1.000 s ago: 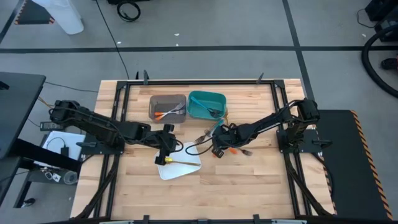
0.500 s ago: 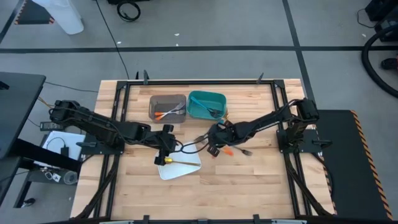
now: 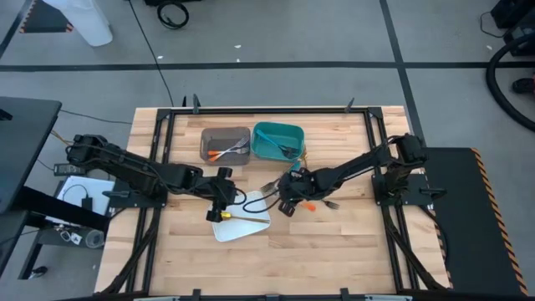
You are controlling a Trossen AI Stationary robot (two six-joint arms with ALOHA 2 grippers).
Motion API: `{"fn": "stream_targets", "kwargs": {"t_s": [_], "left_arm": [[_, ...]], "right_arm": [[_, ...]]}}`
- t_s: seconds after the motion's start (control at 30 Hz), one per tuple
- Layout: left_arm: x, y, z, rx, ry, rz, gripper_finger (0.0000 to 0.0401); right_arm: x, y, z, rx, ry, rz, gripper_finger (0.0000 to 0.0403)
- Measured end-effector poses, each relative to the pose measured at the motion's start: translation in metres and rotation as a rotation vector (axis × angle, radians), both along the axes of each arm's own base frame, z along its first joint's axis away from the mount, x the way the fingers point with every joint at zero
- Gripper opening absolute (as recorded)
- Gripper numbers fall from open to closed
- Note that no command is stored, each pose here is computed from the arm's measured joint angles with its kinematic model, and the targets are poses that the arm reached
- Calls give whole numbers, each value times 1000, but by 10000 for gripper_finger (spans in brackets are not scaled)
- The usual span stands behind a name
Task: Sort silverware by color (type)
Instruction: Put the orange fork into the black bin
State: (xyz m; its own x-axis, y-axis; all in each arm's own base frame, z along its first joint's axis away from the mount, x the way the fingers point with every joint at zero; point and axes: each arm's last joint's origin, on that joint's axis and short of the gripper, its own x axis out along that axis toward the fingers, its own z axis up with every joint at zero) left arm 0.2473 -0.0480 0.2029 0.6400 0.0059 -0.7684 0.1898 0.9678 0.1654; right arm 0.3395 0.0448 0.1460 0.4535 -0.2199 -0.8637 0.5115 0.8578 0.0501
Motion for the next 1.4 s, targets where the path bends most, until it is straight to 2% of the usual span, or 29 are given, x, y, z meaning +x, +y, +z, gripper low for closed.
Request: {"fn": "stream_targets", "kwargs": {"t_s": [0.13,0.37,0.47,0.67,0.73,0.93,1.1,1.23,1.4], "left_arm": [[0,0,0,-2,2,3,142],[-3,1,-1,0,33,9,142],[-6,1,2,-1,33,9,142],[-14,3,18,-13,-41,5,142],[-16,3,21,-16,-56,6,142],[-14,3,18,-7,-45,-2,142],[-13,4,18,11,-44,-2,142],[-13,6,19,54,-63,57,142],[-13,6,19,45,-67,91,142]], "right_arm": [[4,2,-18,24,38,11,160],[2,10,-22,-4,61,-6,151],[-1,11,-21,-21,69,-4,123],[-1,11,-20,-16,69,0,32],[-1,11,-20,-17,67,0,16],[-2,3,-12,-17,55,-19,29],[-3,-3,2,3,24,24,24],[-3,-9,10,6,12,69,21],[-3,-14,11,22,23,104,21]]}}
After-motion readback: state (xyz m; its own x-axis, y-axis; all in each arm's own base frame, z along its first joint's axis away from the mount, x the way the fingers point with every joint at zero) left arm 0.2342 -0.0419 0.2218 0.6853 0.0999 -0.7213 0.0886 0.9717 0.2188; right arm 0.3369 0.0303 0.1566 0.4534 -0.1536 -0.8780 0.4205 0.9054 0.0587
